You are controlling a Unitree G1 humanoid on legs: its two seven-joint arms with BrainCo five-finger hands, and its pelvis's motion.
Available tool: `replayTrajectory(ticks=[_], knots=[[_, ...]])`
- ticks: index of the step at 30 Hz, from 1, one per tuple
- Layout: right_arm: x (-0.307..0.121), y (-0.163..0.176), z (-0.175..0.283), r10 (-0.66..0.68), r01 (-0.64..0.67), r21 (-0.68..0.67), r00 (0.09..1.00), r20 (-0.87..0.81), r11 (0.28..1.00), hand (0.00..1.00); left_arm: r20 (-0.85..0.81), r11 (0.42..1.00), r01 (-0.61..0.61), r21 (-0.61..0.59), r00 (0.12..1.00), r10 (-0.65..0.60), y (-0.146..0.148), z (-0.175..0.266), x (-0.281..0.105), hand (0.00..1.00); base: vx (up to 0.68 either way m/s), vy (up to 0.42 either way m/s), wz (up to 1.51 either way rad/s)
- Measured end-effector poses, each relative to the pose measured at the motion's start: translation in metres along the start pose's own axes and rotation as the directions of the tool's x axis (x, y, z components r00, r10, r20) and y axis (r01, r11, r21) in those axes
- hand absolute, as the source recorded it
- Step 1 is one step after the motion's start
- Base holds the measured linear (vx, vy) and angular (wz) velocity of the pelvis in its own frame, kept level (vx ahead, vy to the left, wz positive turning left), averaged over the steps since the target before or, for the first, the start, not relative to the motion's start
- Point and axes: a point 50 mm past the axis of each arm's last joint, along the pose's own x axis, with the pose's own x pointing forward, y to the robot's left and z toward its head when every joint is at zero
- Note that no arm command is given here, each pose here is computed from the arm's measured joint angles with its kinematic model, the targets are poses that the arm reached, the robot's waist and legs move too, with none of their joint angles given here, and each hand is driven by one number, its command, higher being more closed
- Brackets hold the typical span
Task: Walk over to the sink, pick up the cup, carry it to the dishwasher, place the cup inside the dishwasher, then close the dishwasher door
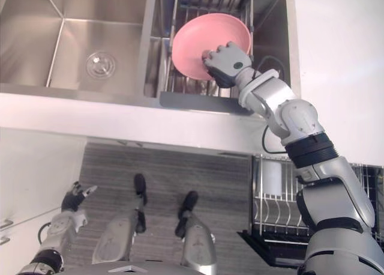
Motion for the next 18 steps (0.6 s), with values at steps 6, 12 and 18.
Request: replayTrajectory(ticks=[6,12,18], knots=[[-0.001,-0.016,-0.006,-0.144,0.144,-0.015,0.989,-0.031,0.989,1.00,0.019,1.000,-0.023,-0.002,1.000,0.023,0.001,0.002,0.000,0.00,0.04,-0.001,0.00],[-0.005,-0.030,-0.017,-0.230,0.228,-0.027,0.970,-0.080,0.973,1.00,0.020,1.000,-0.024,-0.004,1.000,0.024,0.001,0.001,0.000,0.00,0.00,0.000,0.00],[-0.007,-0.035,-0.017,-0.257,0.256,-0.022,0.963,-0.085,0.967,1.00,0.020,1.000,-0.023,-0.004,1.000,0.024,0.001,0.001,0.000,0.00,0.00,0.000,0.00]])
